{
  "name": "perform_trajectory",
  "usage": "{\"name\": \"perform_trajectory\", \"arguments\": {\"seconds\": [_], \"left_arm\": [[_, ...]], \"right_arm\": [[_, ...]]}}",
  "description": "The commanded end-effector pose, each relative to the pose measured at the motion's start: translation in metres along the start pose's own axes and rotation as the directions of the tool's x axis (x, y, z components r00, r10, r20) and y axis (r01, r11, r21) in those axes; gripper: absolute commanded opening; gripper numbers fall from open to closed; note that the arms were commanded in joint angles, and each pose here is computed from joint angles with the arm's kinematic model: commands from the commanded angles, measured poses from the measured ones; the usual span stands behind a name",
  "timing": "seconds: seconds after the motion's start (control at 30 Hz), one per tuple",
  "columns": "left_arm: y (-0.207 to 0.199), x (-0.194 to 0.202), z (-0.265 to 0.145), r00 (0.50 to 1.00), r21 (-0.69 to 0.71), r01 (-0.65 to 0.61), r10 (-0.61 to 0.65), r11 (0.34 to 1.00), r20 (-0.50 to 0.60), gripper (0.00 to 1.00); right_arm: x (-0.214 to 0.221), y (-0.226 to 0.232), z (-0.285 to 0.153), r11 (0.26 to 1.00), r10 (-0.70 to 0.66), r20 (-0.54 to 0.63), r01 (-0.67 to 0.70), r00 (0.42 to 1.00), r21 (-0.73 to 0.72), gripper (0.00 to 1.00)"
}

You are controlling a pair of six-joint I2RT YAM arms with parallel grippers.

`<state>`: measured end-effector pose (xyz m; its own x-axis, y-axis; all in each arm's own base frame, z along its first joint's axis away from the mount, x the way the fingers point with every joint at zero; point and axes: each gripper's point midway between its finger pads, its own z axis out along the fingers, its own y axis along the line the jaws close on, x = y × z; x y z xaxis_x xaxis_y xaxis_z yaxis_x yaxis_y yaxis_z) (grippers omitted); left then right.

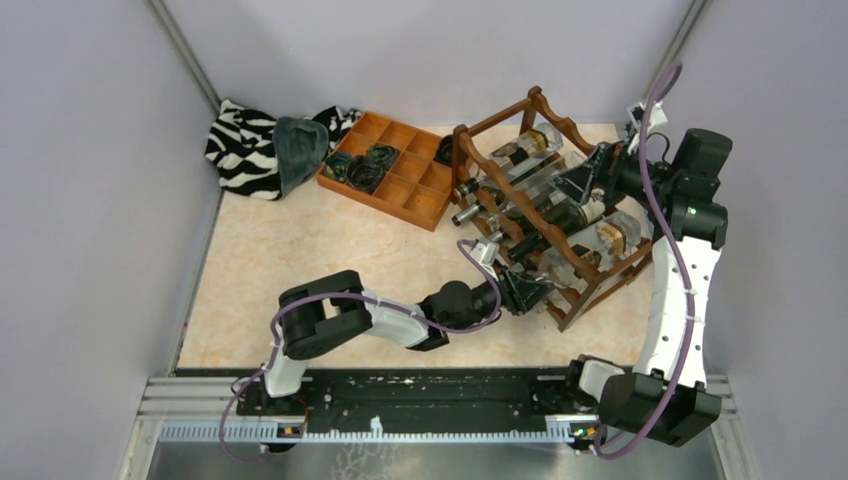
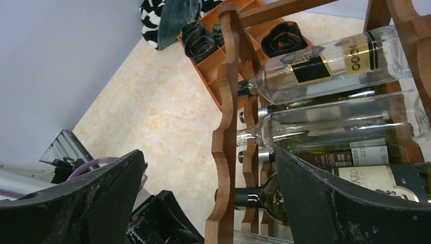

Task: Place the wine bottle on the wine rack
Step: Place the wine bottle in the wine rack.

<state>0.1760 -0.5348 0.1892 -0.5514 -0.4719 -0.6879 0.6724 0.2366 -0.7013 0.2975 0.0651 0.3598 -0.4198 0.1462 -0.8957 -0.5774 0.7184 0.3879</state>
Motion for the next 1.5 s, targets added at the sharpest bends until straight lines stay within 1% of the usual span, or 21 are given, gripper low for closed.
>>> {"name": "perform_trajectory", "arguments": {"seconds": [0.0,0.43,0.8,1.03,1.23,1.47], "left_arm": [[-0.057,-0.061,0.016,0.977,0.154,0.023,-0.055,0.988,0.204,0.0],[-0.054,-0.053,0.042,0.979,0.107,-0.014,-0.008,0.994,0.202,0.0],[-0.051,-0.054,0.061,0.972,0.074,-0.039,0.021,0.996,0.234,0.0],[-0.053,-0.048,0.069,0.976,0.077,-0.048,0.03,0.996,0.215,0.0],[-0.052,-0.036,0.075,0.984,0.083,-0.044,0.029,0.996,0.174,0.0],[-0.048,-0.029,0.081,0.987,0.058,-0.062,0.052,0.996,0.15,0.0]], "right_arm": [[-0.025,-0.002,-0.01,0.996,-0.075,0.052,0.072,0.996,0.045,0.98],[-0.031,-0.006,-0.013,0.997,-0.055,0.067,0.052,0.996,0.05,0.98],[-0.03,-0.005,-0.016,0.998,-0.043,0.077,0.04,0.996,0.041,0.98],[-0.031,-0.004,-0.018,0.999,-0.036,0.083,0.033,0.996,0.037,0.98],[-0.028,-0.005,-0.017,0.999,-0.028,0.082,0.026,0.996,0.031,0.98],[-0.022,-0.007,-0.016,1.0,-0.019,0.078,0.018,0.997,0.024,0.98]]}}
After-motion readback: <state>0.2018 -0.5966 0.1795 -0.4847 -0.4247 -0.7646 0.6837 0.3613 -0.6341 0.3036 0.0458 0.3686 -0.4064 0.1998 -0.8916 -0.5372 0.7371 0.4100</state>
